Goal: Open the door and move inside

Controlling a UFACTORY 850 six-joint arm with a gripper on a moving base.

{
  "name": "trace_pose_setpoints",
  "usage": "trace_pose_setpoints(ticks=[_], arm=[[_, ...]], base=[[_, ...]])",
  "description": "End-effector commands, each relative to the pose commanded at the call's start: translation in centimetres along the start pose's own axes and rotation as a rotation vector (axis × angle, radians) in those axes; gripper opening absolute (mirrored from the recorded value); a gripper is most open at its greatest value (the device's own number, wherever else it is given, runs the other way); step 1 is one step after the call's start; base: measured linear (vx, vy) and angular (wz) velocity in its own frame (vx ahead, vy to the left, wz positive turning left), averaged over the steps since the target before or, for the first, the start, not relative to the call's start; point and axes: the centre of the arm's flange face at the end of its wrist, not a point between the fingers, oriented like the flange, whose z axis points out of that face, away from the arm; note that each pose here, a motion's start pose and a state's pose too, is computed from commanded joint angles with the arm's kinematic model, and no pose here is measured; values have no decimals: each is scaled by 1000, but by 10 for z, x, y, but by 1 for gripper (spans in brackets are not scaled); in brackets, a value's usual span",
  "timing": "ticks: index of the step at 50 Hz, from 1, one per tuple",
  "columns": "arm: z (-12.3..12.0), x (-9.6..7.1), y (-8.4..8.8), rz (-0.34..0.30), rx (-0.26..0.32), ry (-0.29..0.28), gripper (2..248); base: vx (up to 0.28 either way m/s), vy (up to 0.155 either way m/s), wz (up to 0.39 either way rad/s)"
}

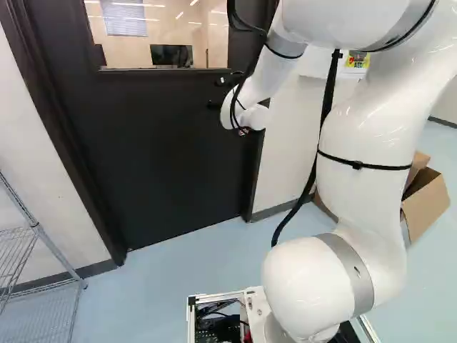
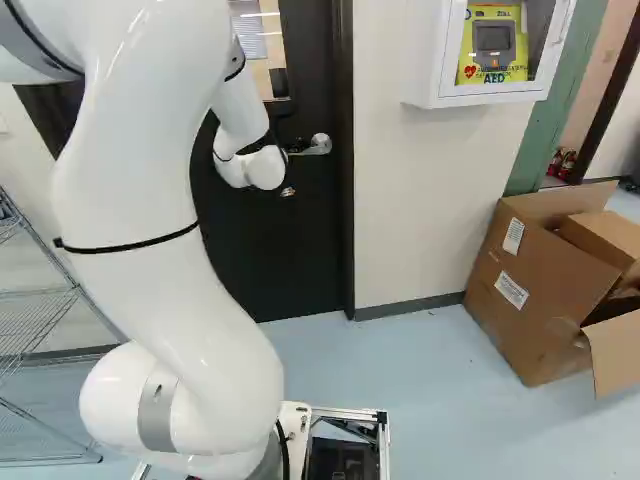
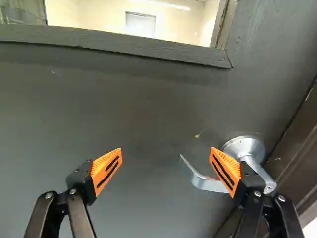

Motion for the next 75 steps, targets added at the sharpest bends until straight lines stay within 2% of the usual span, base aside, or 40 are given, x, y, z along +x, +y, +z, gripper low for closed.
trace_pose_setpoints(ticks=[75], arm=[[15, -83, -3, 23, 9, -149, 247]], base=[[0, 0, 0]])
